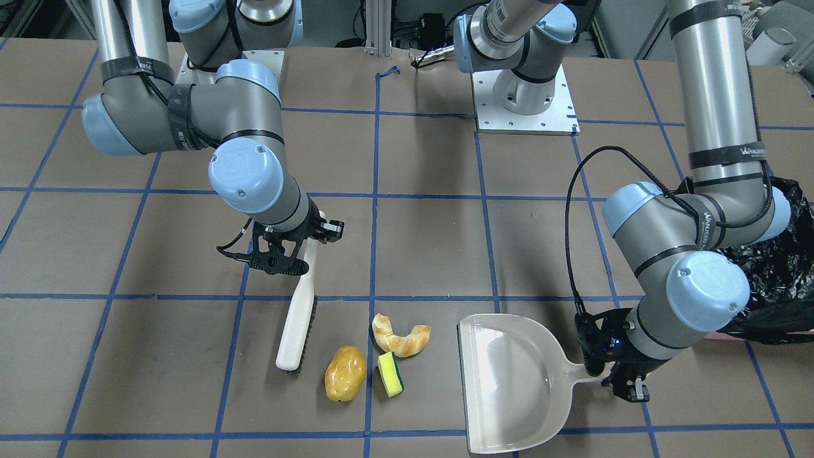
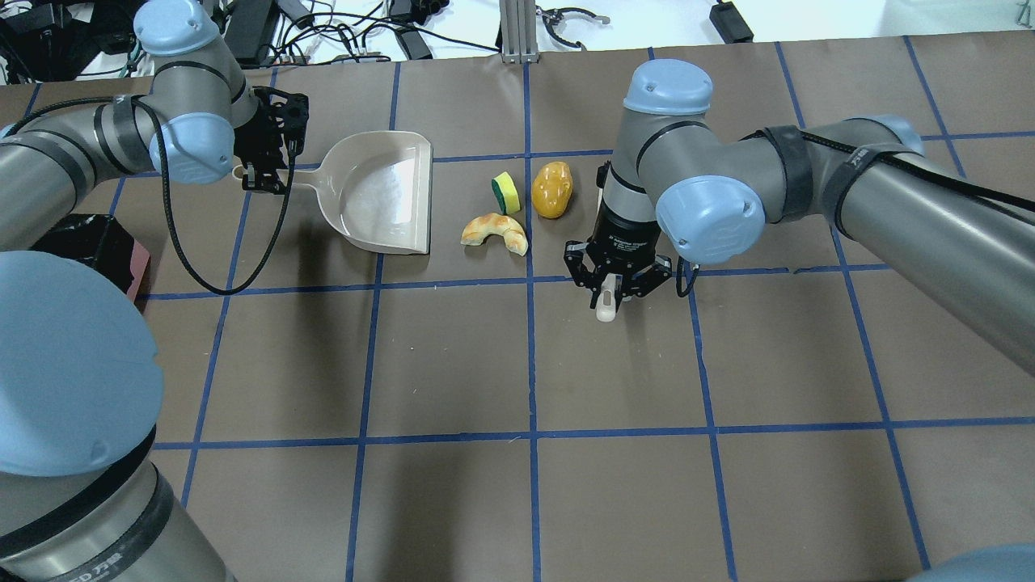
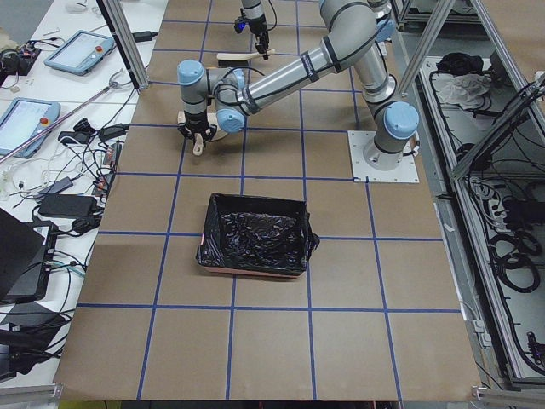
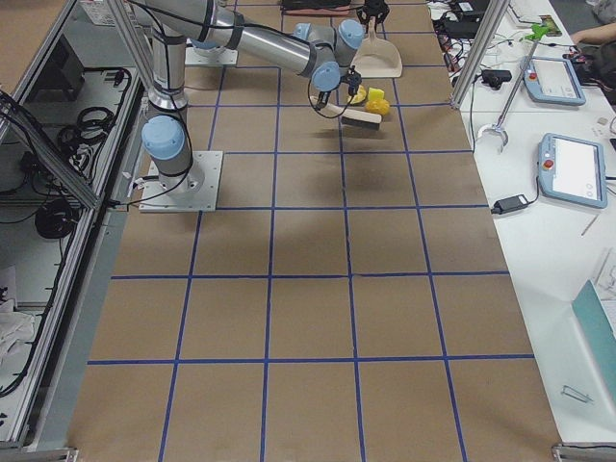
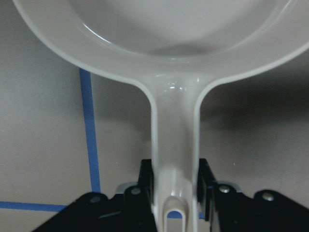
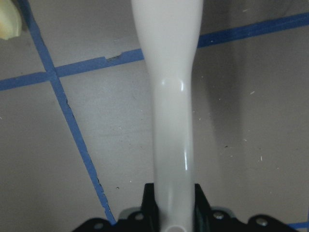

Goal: Sweep and dump trash into bin
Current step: 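Carry the brush toward the items while the left gripper lowers the dustpan, then sweep the pastry and sponge into the dustpan with the right gripper's brush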

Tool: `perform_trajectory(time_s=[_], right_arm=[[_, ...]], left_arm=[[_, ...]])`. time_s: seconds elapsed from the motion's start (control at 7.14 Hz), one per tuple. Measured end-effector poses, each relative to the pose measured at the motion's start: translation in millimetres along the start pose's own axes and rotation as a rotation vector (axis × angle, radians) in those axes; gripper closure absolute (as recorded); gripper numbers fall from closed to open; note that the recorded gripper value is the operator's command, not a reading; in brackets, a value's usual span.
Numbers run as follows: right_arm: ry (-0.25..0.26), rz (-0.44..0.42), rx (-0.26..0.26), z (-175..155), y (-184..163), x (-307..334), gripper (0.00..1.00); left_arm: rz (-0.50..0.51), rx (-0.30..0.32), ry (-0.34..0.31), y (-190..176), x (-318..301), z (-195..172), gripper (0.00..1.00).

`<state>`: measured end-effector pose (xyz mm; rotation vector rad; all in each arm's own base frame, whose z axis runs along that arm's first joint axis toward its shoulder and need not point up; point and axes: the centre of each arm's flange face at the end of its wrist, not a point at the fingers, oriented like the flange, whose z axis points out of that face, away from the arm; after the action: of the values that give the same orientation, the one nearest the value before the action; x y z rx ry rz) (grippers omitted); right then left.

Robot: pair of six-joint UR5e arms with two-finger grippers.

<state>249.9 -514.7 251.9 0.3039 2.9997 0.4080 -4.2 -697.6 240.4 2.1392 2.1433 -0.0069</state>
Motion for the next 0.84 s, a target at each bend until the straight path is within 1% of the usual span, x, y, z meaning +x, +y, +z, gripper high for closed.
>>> perform_trajectory(time_s=[0.14,0.56,0.84], right_arm=[[0.000,0.005,0.001,1.9,-0.3,-2.6,1.00],[-0.010,0.015,0.030,9.9,-9.4,-10.9,1.00],[-0.011,0.030,0.031,13.8,-4.3,-21.2,1.00]], left_arm=[[0.016,-0.001,-0.003,-6.0,0.5,-2.9,0.88],[0.065,-0.006,-0.003,-6.2,5.9,-9.1,0.88],[0.074,-0.006,0.008,-6.1,9.3,-4.8,0.88]])
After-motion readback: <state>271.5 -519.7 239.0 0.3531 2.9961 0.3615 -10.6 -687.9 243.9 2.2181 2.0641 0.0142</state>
